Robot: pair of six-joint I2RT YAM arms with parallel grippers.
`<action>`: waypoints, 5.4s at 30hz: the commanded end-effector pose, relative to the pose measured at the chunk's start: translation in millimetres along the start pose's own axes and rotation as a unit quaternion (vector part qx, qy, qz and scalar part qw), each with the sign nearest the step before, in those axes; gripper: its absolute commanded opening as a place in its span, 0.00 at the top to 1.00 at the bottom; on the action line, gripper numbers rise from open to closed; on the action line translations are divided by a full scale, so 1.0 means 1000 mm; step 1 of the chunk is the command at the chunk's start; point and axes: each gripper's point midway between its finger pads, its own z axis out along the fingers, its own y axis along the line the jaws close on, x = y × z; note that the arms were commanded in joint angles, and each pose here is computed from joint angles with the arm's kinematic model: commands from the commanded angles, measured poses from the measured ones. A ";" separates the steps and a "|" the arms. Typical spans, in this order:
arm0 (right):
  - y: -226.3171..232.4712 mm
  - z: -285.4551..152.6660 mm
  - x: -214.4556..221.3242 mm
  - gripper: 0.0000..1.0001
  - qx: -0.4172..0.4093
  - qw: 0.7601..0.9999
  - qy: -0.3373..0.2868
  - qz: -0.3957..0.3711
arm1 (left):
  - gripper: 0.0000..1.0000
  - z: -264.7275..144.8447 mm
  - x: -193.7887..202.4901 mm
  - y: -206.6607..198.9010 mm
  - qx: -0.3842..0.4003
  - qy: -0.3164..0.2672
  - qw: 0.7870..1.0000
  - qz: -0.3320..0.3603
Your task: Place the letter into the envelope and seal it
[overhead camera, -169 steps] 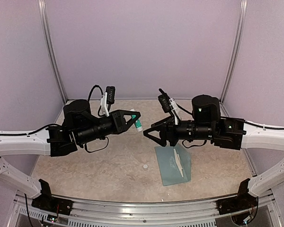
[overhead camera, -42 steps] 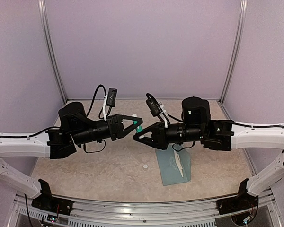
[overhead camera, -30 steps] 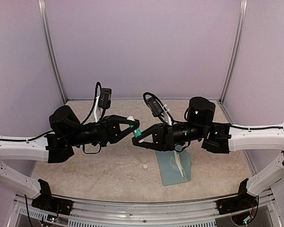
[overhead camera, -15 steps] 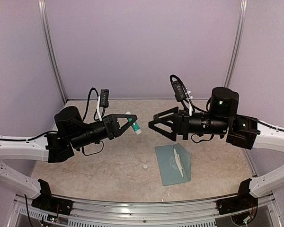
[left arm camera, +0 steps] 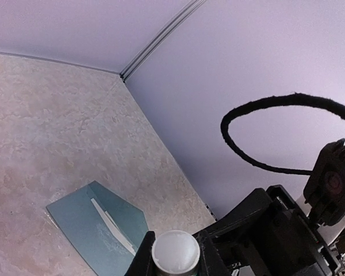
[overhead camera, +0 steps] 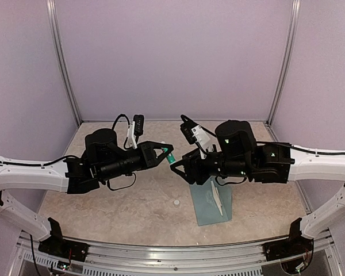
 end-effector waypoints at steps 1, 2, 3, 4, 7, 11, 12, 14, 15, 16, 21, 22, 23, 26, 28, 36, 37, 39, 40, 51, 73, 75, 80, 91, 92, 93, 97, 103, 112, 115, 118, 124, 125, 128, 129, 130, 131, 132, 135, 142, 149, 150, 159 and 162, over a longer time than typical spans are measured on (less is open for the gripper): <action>-0.007 0.009 0.009 0.45 0.034 0.999 0.022 -0.023 | 0.91 0.004 -0.006 -0.004 -0.007 -0.011 1.000 -0.007; -0.007 0.011 0.010 0.47 0.034 0.999 0.024 -0.023 | 0.91 0.004 -0.005 -0.004 -0.007 -0.010 1.000 -0.007; -0.007 0.013 0.011 0.50 0.034 0.999 0.025 -0.024 | 0.91 0.004 -0.005 -0.004 -0.007 -0.010 1.000 -0.007; -0.006 0.014 0.010 0.52 0.034 0.999 0.025 -0.024 | 0.91 0.005 -0.005 -0.003 -0.008 -0.010 1.000 -0.007; -0.004 0.016 0.009 0.61 0.028 0.999 0.021 -0.024 | 0.91 0.006 -0.004 -0.003 -0.010 -0.005 1.000 -0.004; -0.001 0.017 0.008 0.62 0.020 0.999 0.016 -0.022 | 0.91 0.009 -0.002 -0.004 -0.008 0.001 1.000 -0.003; 0.000 0.017 0.008 0.62 0.017 1.000 0.015 -0.021 | 0.91 0.010 -0.001 -0.003 -0.009 0.001 1.000 -0.003; 0.002 0.017 0.008 0.61 0.012 1.000 0.014 -0.021 | 0.91 0.010 -0.001 -0.004 -0.008 0.002 1.000 -0.003; 0.002 0.018 0.009 0.61 0.012 1.000 0.016 -0.021 | 0.91 0.011 0.000 -0.004 -0.007 0.003 1.000 -0.003; 0.002 0.019 0.010 0.61 0.013 1.000 0.017 -0.021 | 0.91 0.011 0.000 -0.005 -0.006 0.003 1.000 -0.003; -0.001 0.022 0.009 0.72 0.020 0.999 0.016 -0.021 | 0.91 0.011 0.000 -0.007 -0.002 0.005 1.000 -0.002; -0.001 0.022 0.009 0.75 0.020 0.999 0.014 -0.020 | 0.91 0.011 0.001 -0.007 -0.001 0.005 1.000 -0.002; 0.000 0.022 0.008 0.76 0.019 1.000 0.012 -0.020 | 0.91 0.011 0.001 -0.007 -0.001 0.005 1.000 -0.002; 0.001 0.023 0.006 0.77 0.016 1.000 0.008 -0.018 | 0.91 0.010 0.002 -0.008 0.002 0.007 1.000 -0.002; 0.003 0.024 0.007 0.78 0.012 1.000 0.008 -0.018 | 0.91 0.009 0.002 -0.009 0.003 0.007 1.000 -0.001; 0.011 0.019 0.000 1.00 -0.025 1.000 -0.014 -0.001 | 0.93 -0.003 0.003 -0.027 0.060 0.003 0.998 0.021; 0.015 0.015 -0.004 1.00 -0.043 0.999 -0.024 0.005 | 0.94 -0.006 0.003 -0.030 0.071 0.003 0.997 0.028; 0.024 0.006 -0.013 1.00 -0.094 0.994 -0.047 0.020 | 0.94 -0.013 0.004 -0.043 0.107 0.005 0.993 0.049; 0.029 0.001 -0.016 1.00 -0.123 0.990 -0.057 0.026 | 0.94 -0.016 0.007 -0.049 0.125 0.010 0.990 0.062; 0.103 -0.058 -0.023 1.00 -0.423 0.903 -0.070 0.033 | 0.94 -0.076 0.027 -0.117 0.340 0.034 0.927 0.155; 0.064 -0.060 -0.037 0.23 -0.243 0.956 -0.159 0.050 | 0.93 -0.075 -0.014 -0.122 0.263 -0.098 0.952 0.126; 0.058 -0.052 -0.037 0.22 -0.189 0.968 -0.156 0.041 | 0.93 -0.064 -0.022 -0.114 0.222 -0.100 0.964 0.104; 0.038 -0.032 -0.024 0.29 -0.083 0.990 -0.114 0.020 | 0.93 -0.047 -0.028 -0.091 0.143 -0.098 0.982 0.072; 0.037 -0.015 -0.021 0.36 -0.016 0.995 -0.091 -0.041 | 0.93 -0.041 -0.025 -0.089 0.125 -0.075 0.988 0.059; 0.037 -0.014 -0.021 0.38 -0.015 0.995 -0.088 -0.047 | 0.93 -0.040 -0.025 -0.089 0.123 -0.072 0.988 0.060; 0.038 -0.014 -0.021 0.41 -0.014 0.995 -0.086 -0.051 | 0.93 -0.040 -0.024 -0.088 0.121 -0.070 0.988 0.060; 0.040 -0.014 -0.023 0.47 -0.012 0.994 -0.086 -0.063 | 0.93 -0.037 -0.022 -0.086 0.115 -0.063 0.989 0.062; 0.040 -0.016 -0.026 0.50 -0.009 0.994 -0.090 -0.067 | 0.93 -0.035 -0.019 -0.085 0.110 -0.056 0.990 0.062; 0.041 -0.016 -0.027 0.65 -0.010 0.993 -0.090 -0.070 | 0.94 -0.033 -0.017 -0.084 0.108 -0.050 0.991 0.064; 0.041 -0.016 -0.027 0.66 -0.009 0.993 -0.091 -0.071 | 0.94 -0.032 -0.016 -0.083 0.107 -0.046 0.991 0.064; 0.041 -0.017 -0.028 0.68 -0.008 0.993 -0.093 -0.070 | 0.94 -0.032 -0.015 -0.083 0.107 -0.044 0.991 0.065; 0.040 -0.016 -0.024 0.68 -0.006 0.994 -0.083 -0.072 | 0.94 -0.030 -0.012 -0.085 0.109 -0.035 0.991 0.069; 0.039 -0.016 -0.023 0.68 -0.006 0.994 -0.082 -0.072 | 0.94 -0.029 -0.010 -0.085 0.110 -0.032 0.991 0.069; 0.038 -0.016 -0.023 0.67 -0.004 0.994 -0.081 -0.072 | 0.94 -0.029 -0.009 -0.085 0.111 -0.028 0.991 0.069; 0.038 -0.017 -0.023 0.67 -0.004 0.994 -0.082 -0.072 | 0.94 -0.028 -0.008 -0.085 0.110 -0.027 0.991 0.069; 0.038 -0.017 -0.023 0.67 -0.003 0.994 -0.083 -0.071 | 0.94 -0.028 -0.008 -0.084 0.110 -0.026 0.991 0.069; 0.038 -0.017 -0.023 0.67 -0.003 0.994 -0.083 -0.071 | 0.94 -0.028 -0.008 -0.084 0.109 -0.026 0.991 0.069; 0.038 -0.018 -0.024 0.69 -0.004 0.994 -0.084 -0.071 | 0.94 -0.027 -0.008 -0.084 0.110 -0.025 0.991 0.069; 0.039 -0.020 -0.024 0.83 -0.007 0.994 -0.086 -0.071 | 0.94 -0.028 -0.006 -0.085 0.111 -0.023 0.991 0.070; 0.056 -0.029 -0.029 0.98 -0.063 0.991 -0.104 -0.064 | 0.94 -0.033 0.000 -0.095 0.146 -0.011 0.984 0.103; 0.101 -0.053 -0.032 1.00 -0.250 0.960 -0.117 -0.046 | 0.94 -0.053 0.018 -0.123 0.243 0.014 0.954 0.173; 0.110 -0.059 -0.031 1.00 -0.288 0.950 -0.113 -0.046 | 0.94 -0.056 0.019 -0.127 0.256 0.015 0.950 0.179; 0.148 -0.094 -0.030 1.00 -0.462 0.879 -0.112 -0.026 | 0.95 -0.077 0.031 -0.150 0.344 0.024 0.919 0.192; 0.149 -0.101 -0.031 1.00 -0.481 0.869 -0.117 -0.018 | 0.95 -0.080 0.033 -0.153 0.354 0.026 0.915 0.193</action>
